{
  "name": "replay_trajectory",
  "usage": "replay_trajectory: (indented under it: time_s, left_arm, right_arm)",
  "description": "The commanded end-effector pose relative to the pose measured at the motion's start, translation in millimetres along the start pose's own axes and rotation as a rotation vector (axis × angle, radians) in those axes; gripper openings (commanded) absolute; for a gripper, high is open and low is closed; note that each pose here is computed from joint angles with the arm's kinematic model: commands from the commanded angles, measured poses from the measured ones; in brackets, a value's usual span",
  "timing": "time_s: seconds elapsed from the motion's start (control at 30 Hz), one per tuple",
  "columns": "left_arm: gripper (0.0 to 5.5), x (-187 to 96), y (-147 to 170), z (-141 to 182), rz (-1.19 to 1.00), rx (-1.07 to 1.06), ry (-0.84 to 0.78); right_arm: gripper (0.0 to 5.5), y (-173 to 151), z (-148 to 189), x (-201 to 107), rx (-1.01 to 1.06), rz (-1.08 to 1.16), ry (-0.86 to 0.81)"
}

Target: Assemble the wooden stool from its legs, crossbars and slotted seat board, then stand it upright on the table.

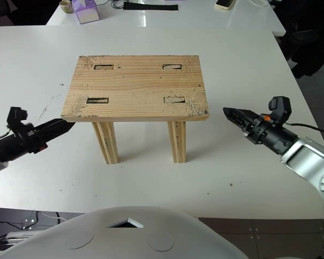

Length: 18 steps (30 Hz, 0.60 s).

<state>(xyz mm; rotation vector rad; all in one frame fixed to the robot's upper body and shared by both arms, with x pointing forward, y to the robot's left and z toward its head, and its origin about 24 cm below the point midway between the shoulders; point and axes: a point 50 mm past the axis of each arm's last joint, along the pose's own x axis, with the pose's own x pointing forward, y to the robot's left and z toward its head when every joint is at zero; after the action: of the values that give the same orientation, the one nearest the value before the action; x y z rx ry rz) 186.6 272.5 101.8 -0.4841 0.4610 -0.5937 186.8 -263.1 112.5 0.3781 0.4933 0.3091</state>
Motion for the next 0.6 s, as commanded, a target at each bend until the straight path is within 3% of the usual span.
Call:
replay_trajectory:
  time_s: [0.03,0.13,0.23,0.33,0.6]
  left_arm:
    - [3.85,72.1,12.2,-18.8,0.309,0.319,-0.121]
    - [3.85,88.2,18.9,-28.8,0.38,0.396,-0.13]
    - [3.85,113.8,29.8,-29.1,0.534,0.45,-0.136]
    - [3.85,133.0,28.1,-25.4,0.589,0.577,-0.204]
    - [3.85,168.3,14.0,-26.4,0.548,0.58,-0.353]
  right_arm:
    - [3.4,13.6,-36.7,69.7,-0.381,-0.134,-0.149]
    - [3.4,1.8,-44.0,100.1,-0.538,-0.193,-0.185]
    - [3.4,-16.5,-50.0,117.6,-0.493,-0.325,-0.248]
    - [3.4,-5.1,-44.3,129.7,-0.48,-0.314,-0.337]
    - [3.4,25.6,-43.5,148.4,-0.51,-0.219,-0.459]
